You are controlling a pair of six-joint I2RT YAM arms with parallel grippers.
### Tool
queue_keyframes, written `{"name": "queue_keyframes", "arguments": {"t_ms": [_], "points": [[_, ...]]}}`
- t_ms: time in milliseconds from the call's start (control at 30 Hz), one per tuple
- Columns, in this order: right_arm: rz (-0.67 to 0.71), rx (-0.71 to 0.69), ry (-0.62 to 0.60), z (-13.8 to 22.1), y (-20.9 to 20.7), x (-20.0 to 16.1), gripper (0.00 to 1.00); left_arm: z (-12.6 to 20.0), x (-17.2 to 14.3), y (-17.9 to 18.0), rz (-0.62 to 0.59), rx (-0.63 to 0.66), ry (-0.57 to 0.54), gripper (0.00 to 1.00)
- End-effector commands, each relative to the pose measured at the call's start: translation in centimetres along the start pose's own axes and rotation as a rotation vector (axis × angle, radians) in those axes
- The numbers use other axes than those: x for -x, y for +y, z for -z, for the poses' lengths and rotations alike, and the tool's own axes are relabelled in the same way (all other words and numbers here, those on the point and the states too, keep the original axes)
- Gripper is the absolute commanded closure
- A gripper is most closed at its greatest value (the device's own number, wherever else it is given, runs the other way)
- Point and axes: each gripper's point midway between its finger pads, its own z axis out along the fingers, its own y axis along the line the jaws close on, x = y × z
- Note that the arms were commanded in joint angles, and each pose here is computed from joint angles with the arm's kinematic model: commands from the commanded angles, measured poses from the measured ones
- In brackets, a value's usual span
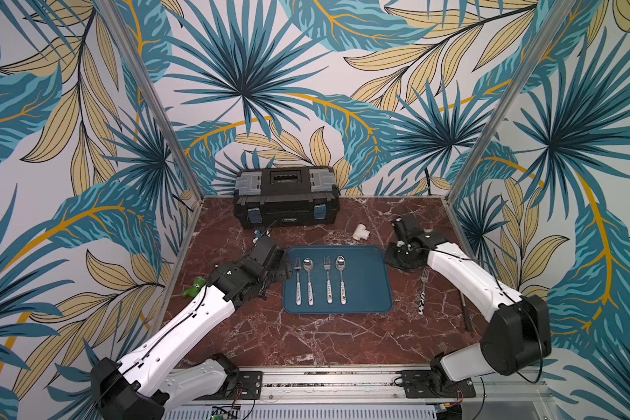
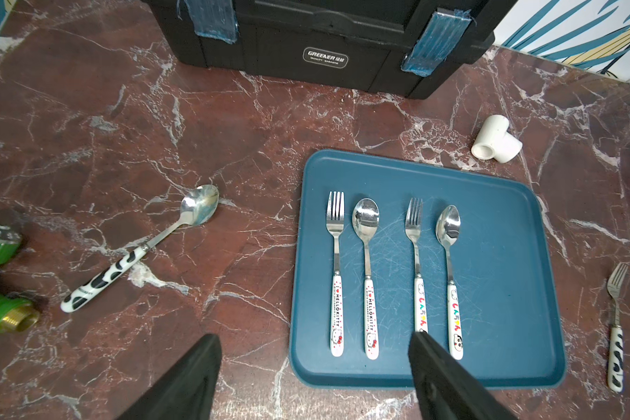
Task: Set the spoon and fork side by side
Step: Place the spoon on the tray, then pick up the fork at the center of the board.
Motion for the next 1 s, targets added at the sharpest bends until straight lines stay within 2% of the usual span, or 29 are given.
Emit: {"name": "queue_keyframes", "arguments": {"t_ms": [0, 133, 267, 433, 733, 967], "points": [[-0.015, -0.182, 0.056, -0.8, -6.3, -3.1, 0.52, -0.9, -0.7, -0.6, 0.029, -0.037, 0.019, 0.14], [-0.109, -0.225, 0.048, -1.8, -9.4, -5.0, 0.5, -1.5, -0.3, -2.1, 0.036, -0.083, 0.034, 0.14], [-0.158, -0.247, 0.121, -3.8, -11.3, -6.2, 0.5, -2.1, -0.6, -2.6, 0.018, -0.071, 0.073, 0.14], [-0.191, -0.234, 0.145, -5.7, -11.6, -6.1, 0.5, -2.8, -1.4, -2.3, 0.022, -0.066, 0.093, 0.14], [-0.196, -0.168, 0.258, -8.8, -10.1, -7.7, 0.59, -2.3, -1.1, -2.0, 0.005, -0.051, 0.084, 0.13], [-0.208, -0.152, 0.301, -9.4, -10.0, -9.2, 0.72, -2.0, -1.4, -1.7, 0.018, -0.055, 0.086, 0.14]]}}
